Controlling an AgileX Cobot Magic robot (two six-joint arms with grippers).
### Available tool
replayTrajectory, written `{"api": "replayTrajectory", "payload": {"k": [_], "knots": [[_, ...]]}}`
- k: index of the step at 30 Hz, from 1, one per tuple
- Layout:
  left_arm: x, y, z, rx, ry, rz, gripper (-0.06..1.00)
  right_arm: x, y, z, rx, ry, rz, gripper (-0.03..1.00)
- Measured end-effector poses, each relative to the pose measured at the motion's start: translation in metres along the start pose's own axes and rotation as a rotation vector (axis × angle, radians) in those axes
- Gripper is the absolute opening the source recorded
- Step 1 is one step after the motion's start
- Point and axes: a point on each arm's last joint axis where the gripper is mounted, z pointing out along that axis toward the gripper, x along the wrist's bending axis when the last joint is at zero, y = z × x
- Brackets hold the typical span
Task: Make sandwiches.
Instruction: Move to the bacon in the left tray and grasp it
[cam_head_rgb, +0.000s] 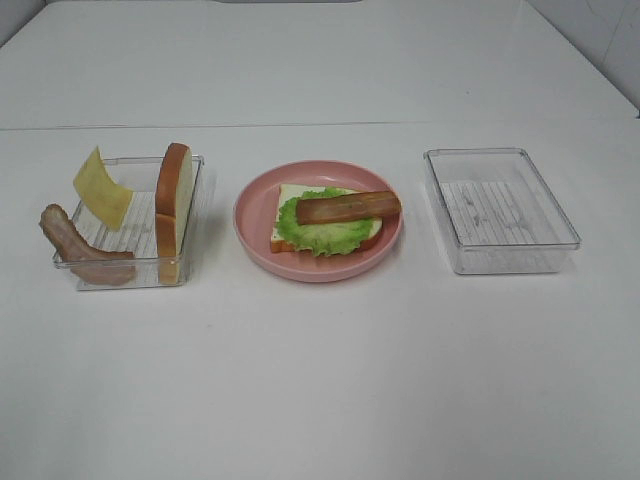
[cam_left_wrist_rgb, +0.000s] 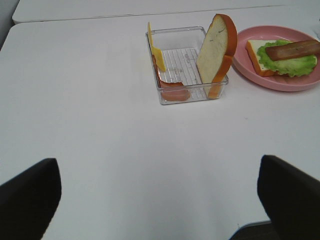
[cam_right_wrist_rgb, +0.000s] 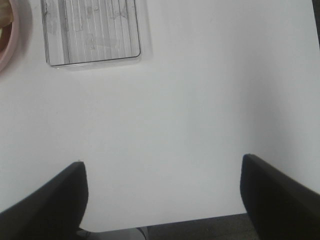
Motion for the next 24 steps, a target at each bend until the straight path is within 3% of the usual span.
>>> {"api": "replayTrajectory", "payload": {"k": [3, 6, 14, 16, 21, 24], "knots": [[0.0, 0.0, 0.0, 0.0, 0.0, 0.0, 0.99, -0.001, -0.009, -0.004, -0.017, 0.001, 0.002, 0.8], [0.0, 0.0, 0.0, 0.0, 0.0, 0.0, 0.99, -0.007, -0.057, -0.023, -0.129, 0.011, 0.013, 0.8], [0.0, 0.0, 0.0, 0.0, 0.001, 0.0, 0.99, -0.011, -0.11, -0.02, -0.207, 0.022, 0.021, 0.8], [0.0, 0.0, 0.0, 0.0, 0.002, 0.001, 0.99, -0.01, -0.14, -0.016, -0.259, 0.064, 0.03, 0.8], [0.0, 0.0, 0.0, 0.0, 0.002, 0.001, 0.99, -0.005, -0.166, -0.009, -0.276, 0.133, -0.001, 0.8], [0.0, 0.0, 0.0, 0.0, 0.002, 0.001, 0.99, -0.005, -0.187, -0.003, -0.337, 0.145, -0.003, 0.8]]}}
